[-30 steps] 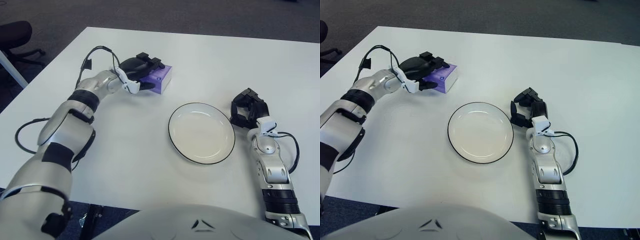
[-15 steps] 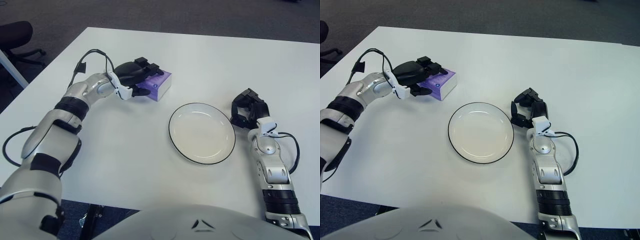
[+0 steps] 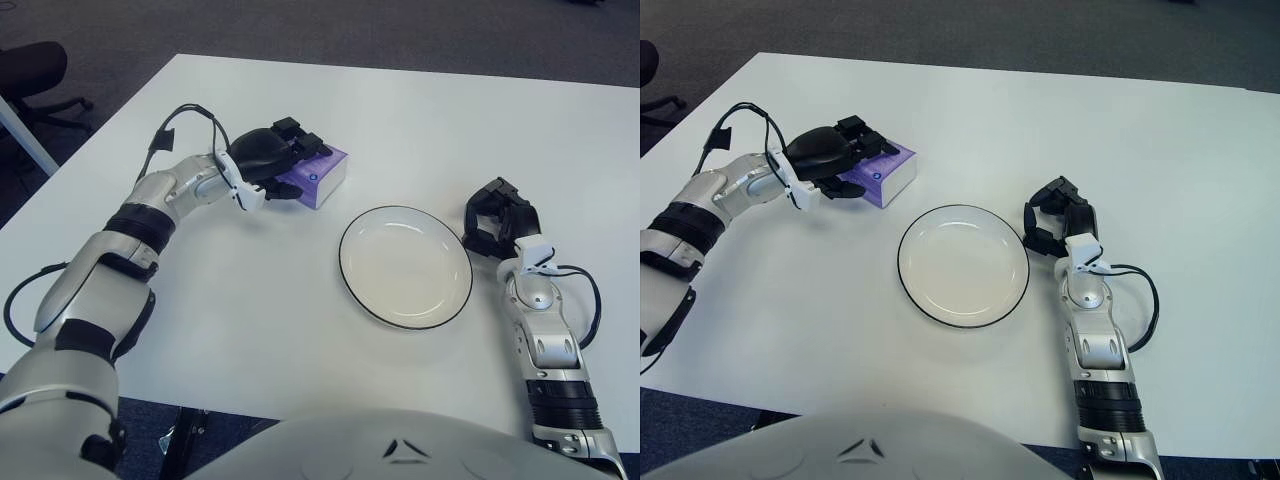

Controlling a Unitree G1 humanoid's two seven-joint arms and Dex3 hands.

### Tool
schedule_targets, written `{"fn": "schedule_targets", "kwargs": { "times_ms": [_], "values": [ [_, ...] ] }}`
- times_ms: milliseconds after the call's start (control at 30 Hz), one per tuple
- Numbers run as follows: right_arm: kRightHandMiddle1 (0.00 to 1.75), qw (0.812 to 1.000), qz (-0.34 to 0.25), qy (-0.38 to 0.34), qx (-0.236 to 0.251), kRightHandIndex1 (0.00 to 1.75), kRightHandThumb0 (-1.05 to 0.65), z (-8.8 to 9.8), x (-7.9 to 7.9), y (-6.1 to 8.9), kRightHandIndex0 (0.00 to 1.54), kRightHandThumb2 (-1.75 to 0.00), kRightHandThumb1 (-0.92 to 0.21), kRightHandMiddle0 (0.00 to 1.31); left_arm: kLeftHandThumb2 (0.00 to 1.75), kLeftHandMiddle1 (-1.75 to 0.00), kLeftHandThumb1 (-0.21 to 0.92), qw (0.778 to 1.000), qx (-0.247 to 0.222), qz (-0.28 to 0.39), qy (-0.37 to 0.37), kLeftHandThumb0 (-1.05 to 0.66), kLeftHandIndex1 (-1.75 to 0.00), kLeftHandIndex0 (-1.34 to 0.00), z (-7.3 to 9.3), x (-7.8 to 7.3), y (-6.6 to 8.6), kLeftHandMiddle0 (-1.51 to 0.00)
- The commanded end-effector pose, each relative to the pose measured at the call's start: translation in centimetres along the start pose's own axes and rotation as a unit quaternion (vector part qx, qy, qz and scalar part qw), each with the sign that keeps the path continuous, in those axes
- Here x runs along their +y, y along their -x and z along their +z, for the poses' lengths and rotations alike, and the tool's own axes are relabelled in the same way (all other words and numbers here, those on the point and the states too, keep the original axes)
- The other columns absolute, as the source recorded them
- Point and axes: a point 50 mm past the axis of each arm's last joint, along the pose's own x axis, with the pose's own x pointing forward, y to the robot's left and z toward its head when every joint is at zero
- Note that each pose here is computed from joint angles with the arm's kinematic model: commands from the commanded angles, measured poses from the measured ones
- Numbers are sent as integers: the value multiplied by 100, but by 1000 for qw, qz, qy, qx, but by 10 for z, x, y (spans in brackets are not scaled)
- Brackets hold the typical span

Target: Put the tissue paper into the plate.

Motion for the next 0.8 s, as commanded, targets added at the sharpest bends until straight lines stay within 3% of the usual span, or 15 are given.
{"fn": "schedule_targets", "kwargs": {
  "times_ms": [0,200,500,767],
  "values": [
    [175,989,16,2,144,175,-45,-59,8,40,98,-119,-41,53,102,-72,92,999,1,41,-24,-103,-81,0,3,-6,2,-9],
    [175,989,19,1,146,175,-45,-60,8,40,97,-119,-42,53,101,-60,92,993,6,111,-43,-104,-68,0,5,-6,1,-3],
    [175,989,27,8,142,175,-45,-60,8,40,98,-119,-41,53,102,-10,92,982,8,183,-39,-105,-26,0,6,-7,2,0],
    [175,989,30,14,142,175,-45,-60,8,40,99,-121,-40,54,91,0,92,981,16,193,-31,-105,-7,0,6,-9,1,0]
  ]
}}
